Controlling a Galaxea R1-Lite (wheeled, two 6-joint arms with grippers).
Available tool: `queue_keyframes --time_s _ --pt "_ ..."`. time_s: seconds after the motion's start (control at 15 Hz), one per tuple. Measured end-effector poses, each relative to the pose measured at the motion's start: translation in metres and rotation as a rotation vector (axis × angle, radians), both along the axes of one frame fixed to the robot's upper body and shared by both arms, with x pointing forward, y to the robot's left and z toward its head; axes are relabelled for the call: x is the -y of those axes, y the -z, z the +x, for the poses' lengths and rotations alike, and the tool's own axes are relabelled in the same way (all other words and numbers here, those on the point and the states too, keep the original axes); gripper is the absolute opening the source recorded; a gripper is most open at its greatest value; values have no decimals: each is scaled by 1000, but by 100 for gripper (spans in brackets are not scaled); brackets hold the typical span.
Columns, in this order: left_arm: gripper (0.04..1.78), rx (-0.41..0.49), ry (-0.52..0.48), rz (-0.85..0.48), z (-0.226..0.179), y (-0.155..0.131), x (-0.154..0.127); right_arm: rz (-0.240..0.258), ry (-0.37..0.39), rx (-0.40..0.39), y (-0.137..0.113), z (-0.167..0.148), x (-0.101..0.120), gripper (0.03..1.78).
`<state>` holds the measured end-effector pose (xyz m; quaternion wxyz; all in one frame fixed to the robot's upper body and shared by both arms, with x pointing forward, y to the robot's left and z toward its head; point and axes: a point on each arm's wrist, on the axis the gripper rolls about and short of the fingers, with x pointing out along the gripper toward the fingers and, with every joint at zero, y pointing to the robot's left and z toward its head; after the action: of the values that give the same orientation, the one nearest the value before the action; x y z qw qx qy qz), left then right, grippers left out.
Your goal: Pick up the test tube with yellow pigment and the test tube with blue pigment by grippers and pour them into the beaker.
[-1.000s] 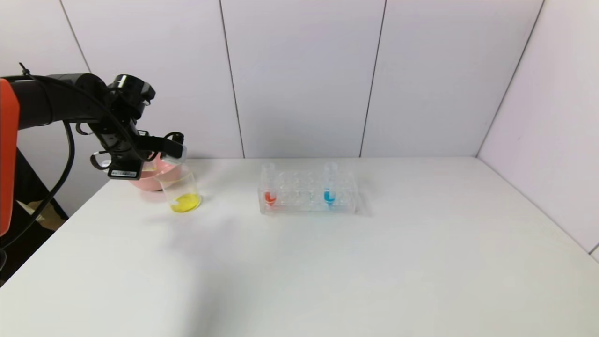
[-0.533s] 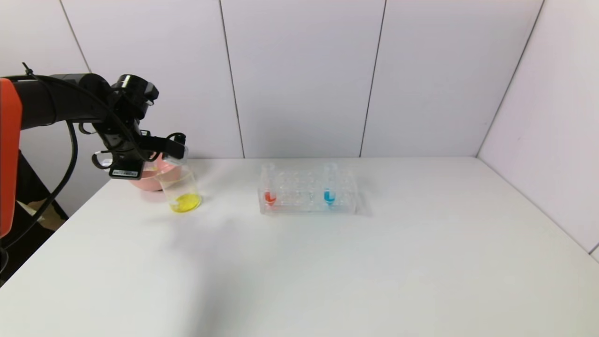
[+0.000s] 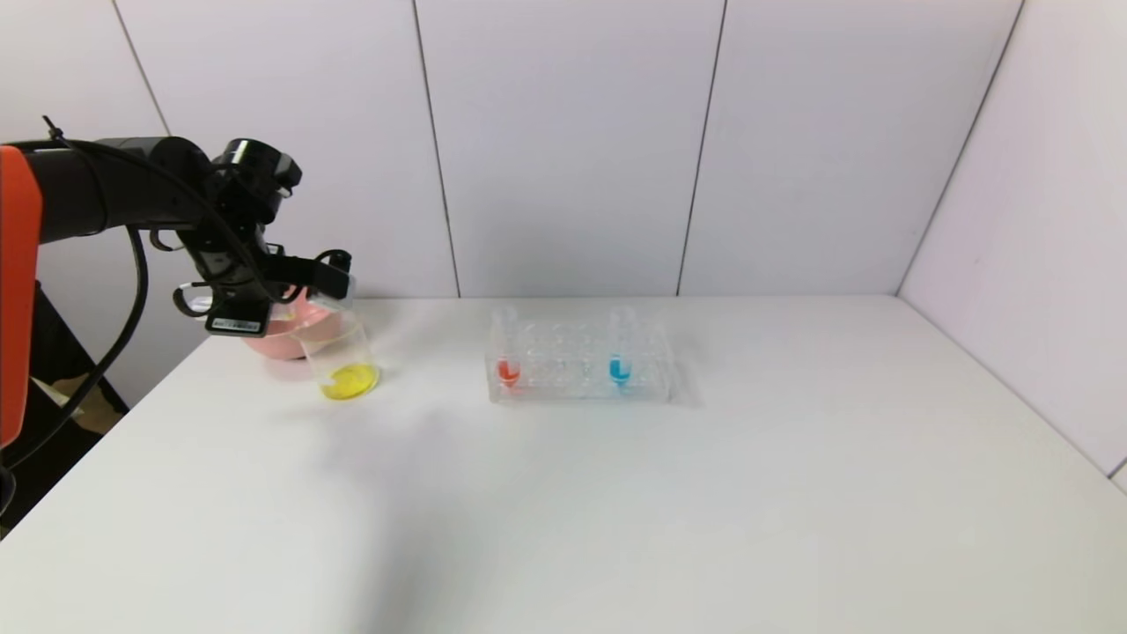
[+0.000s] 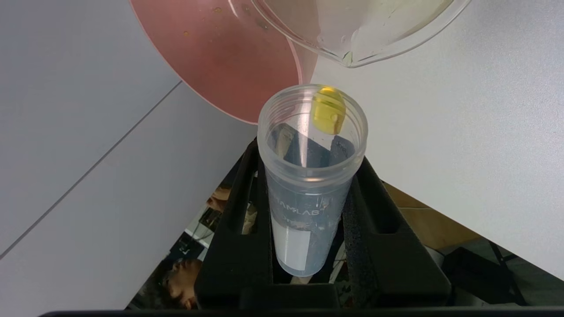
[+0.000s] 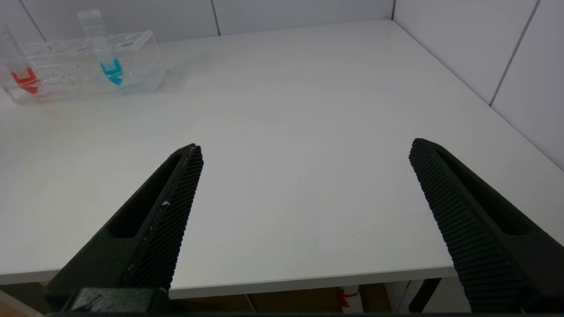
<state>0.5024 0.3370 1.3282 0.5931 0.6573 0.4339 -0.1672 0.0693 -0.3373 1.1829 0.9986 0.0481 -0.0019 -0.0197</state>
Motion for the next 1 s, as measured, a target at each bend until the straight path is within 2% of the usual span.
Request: queue_keyframes --time_s 0.27,0.4,0.73,1.0 --pt "47 11 16 -27 1 -1 1 0 0 0 0 0 0 171" --pt "47 27 24 -83 -1 -3 0 0 0 0 0 0 0 171" --pt "47 99 19 -401 -8 -16 -23 0 -1 0 0 0 0 171" --pt "47 238 -89 -686 -22 -43 -40 0 0 0 0 0 0 171"
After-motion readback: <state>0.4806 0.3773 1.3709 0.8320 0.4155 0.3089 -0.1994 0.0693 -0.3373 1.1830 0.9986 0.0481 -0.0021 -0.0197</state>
